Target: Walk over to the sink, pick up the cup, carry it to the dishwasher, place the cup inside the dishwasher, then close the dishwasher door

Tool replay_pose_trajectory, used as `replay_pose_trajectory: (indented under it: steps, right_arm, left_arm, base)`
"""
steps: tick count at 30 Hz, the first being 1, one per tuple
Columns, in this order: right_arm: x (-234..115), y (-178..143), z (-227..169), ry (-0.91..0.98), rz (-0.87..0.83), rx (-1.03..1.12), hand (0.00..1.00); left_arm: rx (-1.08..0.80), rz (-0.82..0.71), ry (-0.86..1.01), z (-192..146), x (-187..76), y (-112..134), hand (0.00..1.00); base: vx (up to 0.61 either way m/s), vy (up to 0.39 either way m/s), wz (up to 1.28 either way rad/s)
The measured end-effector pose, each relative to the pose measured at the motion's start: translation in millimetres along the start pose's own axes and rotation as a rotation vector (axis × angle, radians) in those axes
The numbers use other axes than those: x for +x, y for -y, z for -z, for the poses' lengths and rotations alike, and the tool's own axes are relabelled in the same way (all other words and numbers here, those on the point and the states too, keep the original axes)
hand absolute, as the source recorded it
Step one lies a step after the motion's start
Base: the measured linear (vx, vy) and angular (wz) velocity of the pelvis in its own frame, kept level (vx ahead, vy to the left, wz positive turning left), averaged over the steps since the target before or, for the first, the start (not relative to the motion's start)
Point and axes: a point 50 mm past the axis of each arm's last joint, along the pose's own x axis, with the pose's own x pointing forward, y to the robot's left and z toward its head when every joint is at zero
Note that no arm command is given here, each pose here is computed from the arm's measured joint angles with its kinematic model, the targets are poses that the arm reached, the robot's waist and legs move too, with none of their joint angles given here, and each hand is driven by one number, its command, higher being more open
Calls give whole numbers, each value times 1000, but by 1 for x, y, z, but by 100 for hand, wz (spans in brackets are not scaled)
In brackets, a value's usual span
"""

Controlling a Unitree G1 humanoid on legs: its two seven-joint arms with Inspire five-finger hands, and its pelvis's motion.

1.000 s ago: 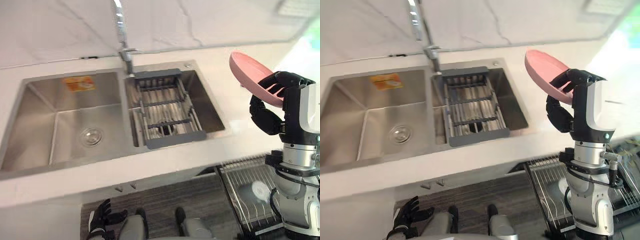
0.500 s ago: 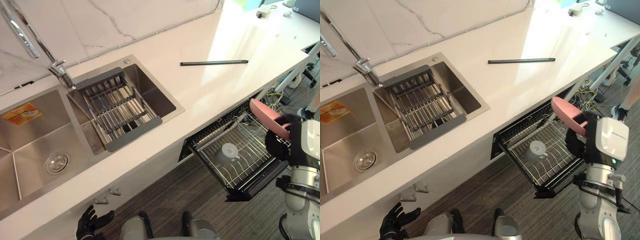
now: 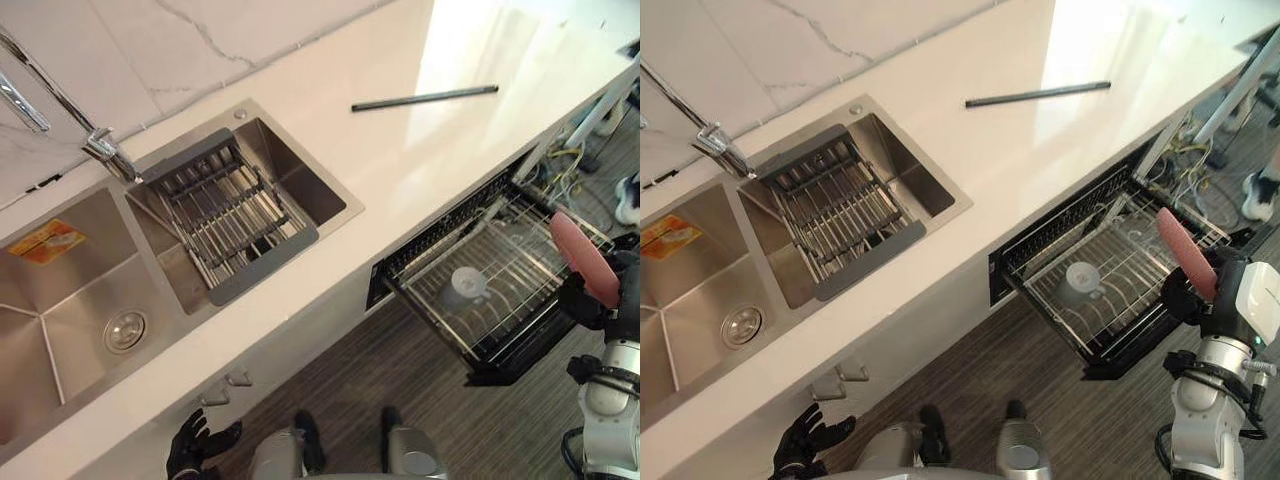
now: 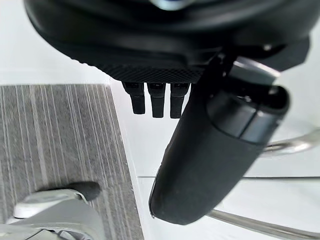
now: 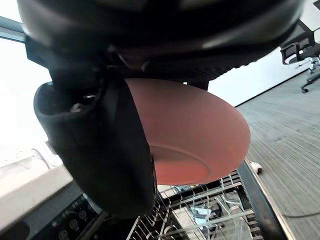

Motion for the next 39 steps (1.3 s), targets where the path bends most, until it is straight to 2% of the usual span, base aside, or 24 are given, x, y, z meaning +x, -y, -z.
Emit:
replay_pose_trajectory:
  steps: [9,16,21,22,29,39]
  right_arm:
    - [44,-8,-30,36,44,168,30]
    - [72,-36,-43,-18,-48,193,30]
    - [86,-37,-49,-41,-54,207,30]
    - [92,-33,-52,-34,-45,207,90]
    - [109,-25,-68,-14,-16,219,90]
    - [94,-22,-81,31,61,310,90]
  left_arm:
    - [-36,73,58,-21,8,29,90]
    - [-56,111,129,-39,12,44,90]
    - [-67,128,150,-48,14,51,90]
    - [-68,130,156,-49,15,52,90]
    - [-96,143,184,-61,18,60,90]
    - [-104,124,191,-63,18,59,90]
  base:
    - [-34,15,-14]
    - [26,29,-14]
    - [6,49,-4]
    - [-33,61,-1]
    - [-67,52,1]
    - [-31,16,3]
